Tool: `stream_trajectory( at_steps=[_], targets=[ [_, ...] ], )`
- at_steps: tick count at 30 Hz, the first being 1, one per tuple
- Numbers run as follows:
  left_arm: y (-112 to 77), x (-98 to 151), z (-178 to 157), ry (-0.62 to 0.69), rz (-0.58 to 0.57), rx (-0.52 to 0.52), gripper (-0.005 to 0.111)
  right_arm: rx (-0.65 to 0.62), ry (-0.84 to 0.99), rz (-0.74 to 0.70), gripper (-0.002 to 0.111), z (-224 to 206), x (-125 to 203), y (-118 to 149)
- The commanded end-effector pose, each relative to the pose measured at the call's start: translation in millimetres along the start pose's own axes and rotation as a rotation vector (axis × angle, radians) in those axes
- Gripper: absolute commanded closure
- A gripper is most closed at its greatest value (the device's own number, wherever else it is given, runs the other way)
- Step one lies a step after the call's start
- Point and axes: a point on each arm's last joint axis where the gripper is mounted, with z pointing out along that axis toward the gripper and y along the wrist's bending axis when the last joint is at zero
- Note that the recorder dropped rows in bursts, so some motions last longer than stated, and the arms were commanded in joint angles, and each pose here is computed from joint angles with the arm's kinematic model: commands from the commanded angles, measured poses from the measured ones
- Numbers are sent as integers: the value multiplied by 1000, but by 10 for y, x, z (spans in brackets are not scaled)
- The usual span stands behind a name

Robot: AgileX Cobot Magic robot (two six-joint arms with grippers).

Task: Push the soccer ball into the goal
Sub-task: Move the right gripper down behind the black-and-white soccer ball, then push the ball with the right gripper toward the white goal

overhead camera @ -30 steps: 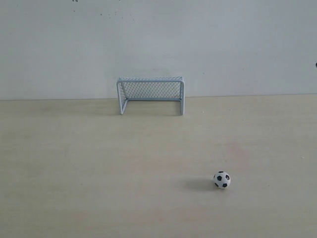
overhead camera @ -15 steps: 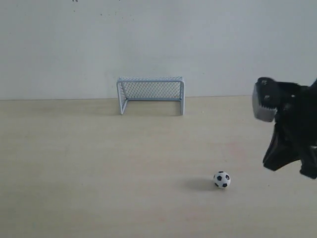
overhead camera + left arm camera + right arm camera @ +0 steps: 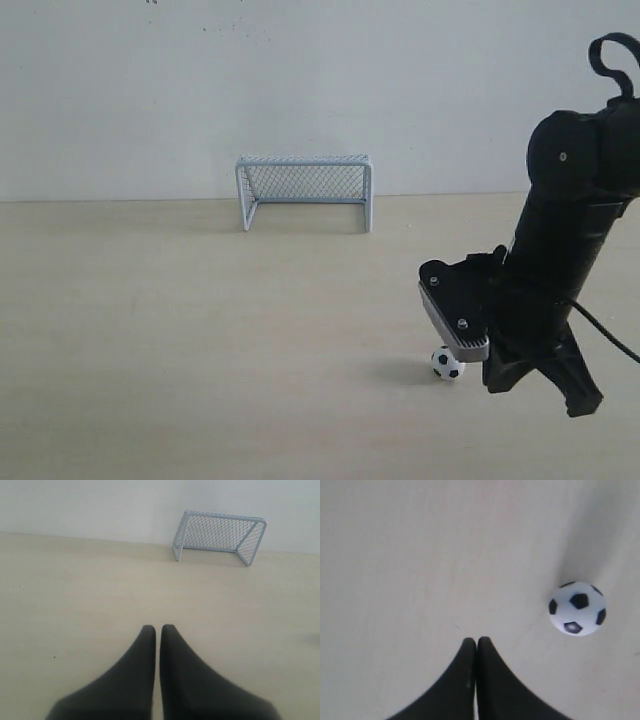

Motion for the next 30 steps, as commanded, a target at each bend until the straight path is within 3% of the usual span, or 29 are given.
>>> stream_trajectory(
  at_steps=[1, 8, 15, 30],
  targets=[
    [4, 7, 1, -3, 9, -4, 102, 101, 46, -61, 108, 2, 7, -102],
    [4, 7, 1, -3, 9, -4, 102, 105, 104, -226, 108, -2, 51, -114],
    [4, 7, 1, -3, 9, -4, 102, 12, 116, -224, 108, 268, 93, -127],
    [4, 7, 1, -3, 9, -4, 102, -15, 47, -187, 108, 377, 28, -259]
  ],
)
